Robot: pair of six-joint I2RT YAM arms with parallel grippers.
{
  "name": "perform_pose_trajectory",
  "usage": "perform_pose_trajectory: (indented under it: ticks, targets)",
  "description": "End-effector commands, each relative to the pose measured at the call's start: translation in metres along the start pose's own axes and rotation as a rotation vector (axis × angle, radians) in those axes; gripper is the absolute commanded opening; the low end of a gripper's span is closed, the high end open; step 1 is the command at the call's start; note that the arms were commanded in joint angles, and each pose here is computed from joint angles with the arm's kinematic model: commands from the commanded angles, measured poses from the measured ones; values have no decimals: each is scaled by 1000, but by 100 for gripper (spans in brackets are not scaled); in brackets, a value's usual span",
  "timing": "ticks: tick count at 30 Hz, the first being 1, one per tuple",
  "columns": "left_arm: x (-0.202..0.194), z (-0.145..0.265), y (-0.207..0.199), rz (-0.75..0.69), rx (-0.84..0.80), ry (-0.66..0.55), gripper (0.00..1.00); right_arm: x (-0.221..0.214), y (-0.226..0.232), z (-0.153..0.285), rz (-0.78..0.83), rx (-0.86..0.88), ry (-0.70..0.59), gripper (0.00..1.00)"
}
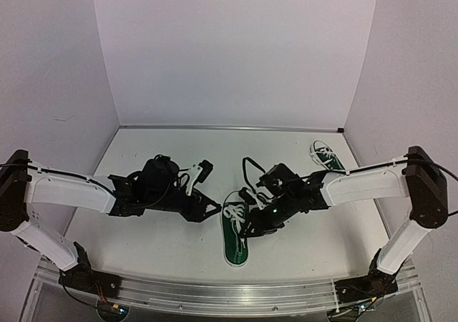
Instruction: Tie the shoes
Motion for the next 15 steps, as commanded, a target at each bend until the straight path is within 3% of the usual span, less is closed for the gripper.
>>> perform_pose_trajectory:
  ticks: [1, 10, 15]
  targets:
    - [11, 4, 2, -11, 11, -41, 54, 12, 13, 4, 18, 35, -27, 30]
    - [12, 4, 1, -10, 11, -44, 54, 9, 4, -11, 6, 21, 2, 33]
    - [15, 4, -3, -27, -12, -49, 57, 11, 5, -8, 4, 23, -14, 17]
Point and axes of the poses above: each gripper's point midway between its finger pads, its own z axis back along the fingers, its own y axis along the line the jaws close on, x = y × z, the point moved 1 cm from there along z, back along the fingers, and after that the axes turned 9 degrees about -z, right-handed, at the moved point
